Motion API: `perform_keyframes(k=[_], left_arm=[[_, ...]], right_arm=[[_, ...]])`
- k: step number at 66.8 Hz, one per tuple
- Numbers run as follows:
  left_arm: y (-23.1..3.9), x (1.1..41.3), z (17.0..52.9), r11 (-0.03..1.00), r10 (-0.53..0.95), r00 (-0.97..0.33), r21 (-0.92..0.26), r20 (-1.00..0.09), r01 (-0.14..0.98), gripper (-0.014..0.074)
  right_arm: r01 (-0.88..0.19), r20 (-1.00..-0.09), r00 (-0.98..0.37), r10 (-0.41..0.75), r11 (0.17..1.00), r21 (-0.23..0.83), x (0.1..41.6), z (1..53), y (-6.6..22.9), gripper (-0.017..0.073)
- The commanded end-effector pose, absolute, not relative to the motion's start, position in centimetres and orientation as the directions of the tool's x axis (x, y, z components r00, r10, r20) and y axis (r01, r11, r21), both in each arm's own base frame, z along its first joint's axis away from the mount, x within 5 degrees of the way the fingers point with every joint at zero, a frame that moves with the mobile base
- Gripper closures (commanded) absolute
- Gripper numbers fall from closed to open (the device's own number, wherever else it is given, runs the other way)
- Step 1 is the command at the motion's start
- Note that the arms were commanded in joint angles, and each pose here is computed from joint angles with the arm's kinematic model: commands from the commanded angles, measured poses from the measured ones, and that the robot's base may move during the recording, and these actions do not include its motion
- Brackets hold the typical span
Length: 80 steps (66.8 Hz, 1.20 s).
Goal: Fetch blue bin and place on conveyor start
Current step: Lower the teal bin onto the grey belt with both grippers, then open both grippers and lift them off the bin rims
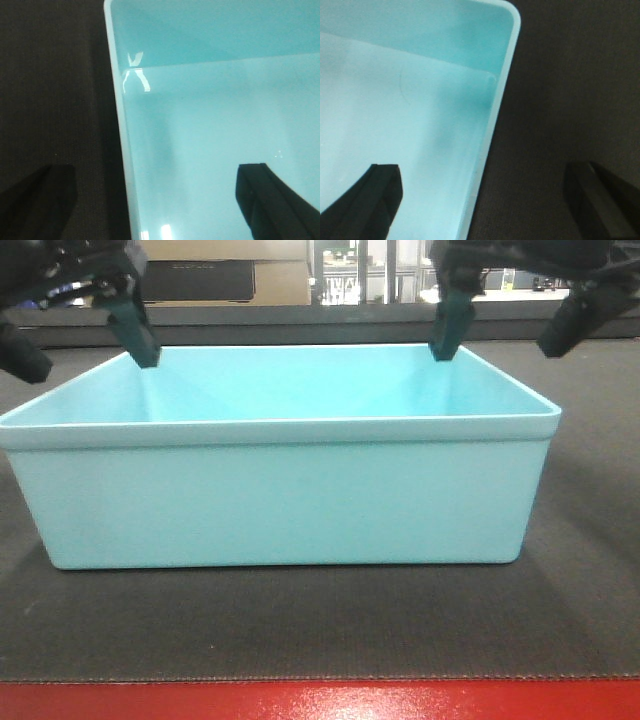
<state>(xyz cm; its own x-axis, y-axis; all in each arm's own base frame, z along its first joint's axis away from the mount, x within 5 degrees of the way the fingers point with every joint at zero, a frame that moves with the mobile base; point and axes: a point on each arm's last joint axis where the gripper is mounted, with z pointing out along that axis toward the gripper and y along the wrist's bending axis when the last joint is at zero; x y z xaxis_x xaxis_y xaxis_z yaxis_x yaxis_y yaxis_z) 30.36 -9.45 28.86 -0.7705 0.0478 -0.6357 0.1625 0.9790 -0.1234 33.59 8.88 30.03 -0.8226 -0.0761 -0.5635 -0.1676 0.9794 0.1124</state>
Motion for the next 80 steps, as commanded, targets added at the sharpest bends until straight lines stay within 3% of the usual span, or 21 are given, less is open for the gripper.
perform_keyframes(k=[1,9,28,30,53,80], left_arm=[[-9.1,29.4,31.0,0.978,0.057,-0.729,-0.110,-0.682,0.179,0.0105],[-8.0,27.7,33.7,0.980,0.085,-0.668,-0.058,-0.739,0.189,0.0220],[-2.8,25.1,36.1,0.997,0.063,-0.623,0.028,-0.780,0.066,0.0696],[-2.4,24.8,35.9,0.998,0.064,-0.626,0.035,-0.777,0.058,0.0703],[-0.7,20.7,30.8,0.998,0.068,-0.684,0.056,-0.727,0.040,0.0704],[-0.3,12.1,29.2,0.998,0.055,-0.447,0.043,-0.893,0.037,0.0704]], right_arm=[[-0.179,-0.622,-0.779,-0.082,0.979,0.095,33.2,32.4,8.4,0.0061],[-0.163,-0.690,-0.722,-0.051,0.982,0.098,32.0,35.3,7.3,0.0213],[-0.001,-0.702,-0.710,0.064,0.996,0.092,29.9,36.5,1.7,0.0697],[0.016,-0.690,-0.719,0.075,0.996,0.092,29.6,36.0,1.2,0.0726],[0.055,-0.677,-0.734,0.061,0.998,0.030,24.9,29.8,-0.3,0.0721],[0.029,-0.862,-0.506,0.028,0.999,0.016,15.1,26.8,-0.2,0.0721]])
